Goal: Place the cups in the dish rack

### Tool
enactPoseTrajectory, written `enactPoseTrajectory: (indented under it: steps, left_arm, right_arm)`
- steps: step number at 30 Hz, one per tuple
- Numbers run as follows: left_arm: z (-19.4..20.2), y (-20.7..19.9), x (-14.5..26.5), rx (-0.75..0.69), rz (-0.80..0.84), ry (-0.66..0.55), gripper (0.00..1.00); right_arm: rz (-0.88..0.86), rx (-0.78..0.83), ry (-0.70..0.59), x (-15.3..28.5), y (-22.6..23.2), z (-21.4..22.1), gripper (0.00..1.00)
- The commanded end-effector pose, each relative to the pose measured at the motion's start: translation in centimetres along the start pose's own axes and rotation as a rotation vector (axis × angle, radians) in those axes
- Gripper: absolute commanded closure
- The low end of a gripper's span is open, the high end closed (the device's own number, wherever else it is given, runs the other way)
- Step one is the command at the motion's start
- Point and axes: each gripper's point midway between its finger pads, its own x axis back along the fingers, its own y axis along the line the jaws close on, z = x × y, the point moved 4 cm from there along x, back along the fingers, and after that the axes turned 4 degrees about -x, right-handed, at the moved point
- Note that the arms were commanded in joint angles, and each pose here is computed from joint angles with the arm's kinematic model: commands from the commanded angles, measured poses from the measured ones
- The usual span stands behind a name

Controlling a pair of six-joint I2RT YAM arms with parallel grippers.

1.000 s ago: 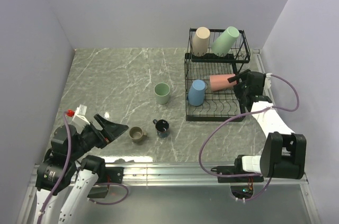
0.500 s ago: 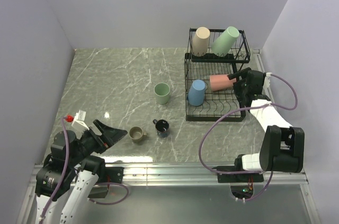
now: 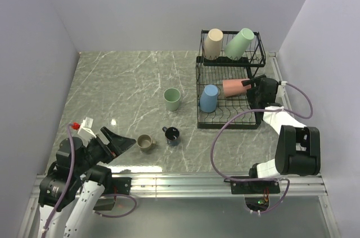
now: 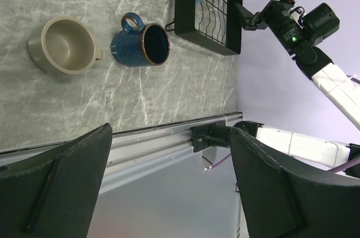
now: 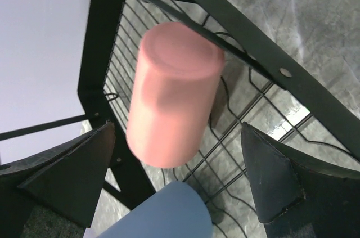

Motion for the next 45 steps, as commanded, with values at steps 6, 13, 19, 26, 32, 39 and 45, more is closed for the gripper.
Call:
enactPoseTrajectory:
  steps: [6, 13, 19, 26, 32, 39, 45]
  left_arm:
    - [0.4, 0.2, 0.1, -0.017, -0.021, 0.045, 0.09]
    - [1.3, 0.9, 0.1, -0.006, -0.034, 0.084, 0.09]
    - [1.6, 1.1, -0.1, -0.001, -0.032, 0.1, 0.09]
    - [1.5, 1.1, -0.2, -0.011, -0.034, 0.1, 0.09]
    - [1.2, 0.9, -0.7, -0.012, -0.012, 0.087, 0.09]
    - [0.6, 0.5, -1.6, -0.013, 0.024, 0.066, 0.09]
    - [0.0, 0.0, -2.0, -0.025, 0.046, 0.05, 0.09]
  right_arm:
    - [-0.062, -0.061, -0.076, -1.7, 0.3, -0.8, 0.0]
    - [-0.104, -0.107, -0.121, -2.8, 0.4, -1.2, 0.0]
    - [-0.105, -0.126, -0.123, -4.1, 0.4, -1.2, 0.03]
    - [-0.12, -0.12, -0.127, -4.0, 0.7, -1.3, 0.62]
    - [-0.134, -0.054, -0.104, -2.6, 1.6, -1.4, 0.97]
    - [-0.161, 0.042, -0.13, 1.1, 3.7, -2.3, 1.0]
    - [-0.147, 0.156, -0.201, 4.6, 5.5, -4.4, 1.0]
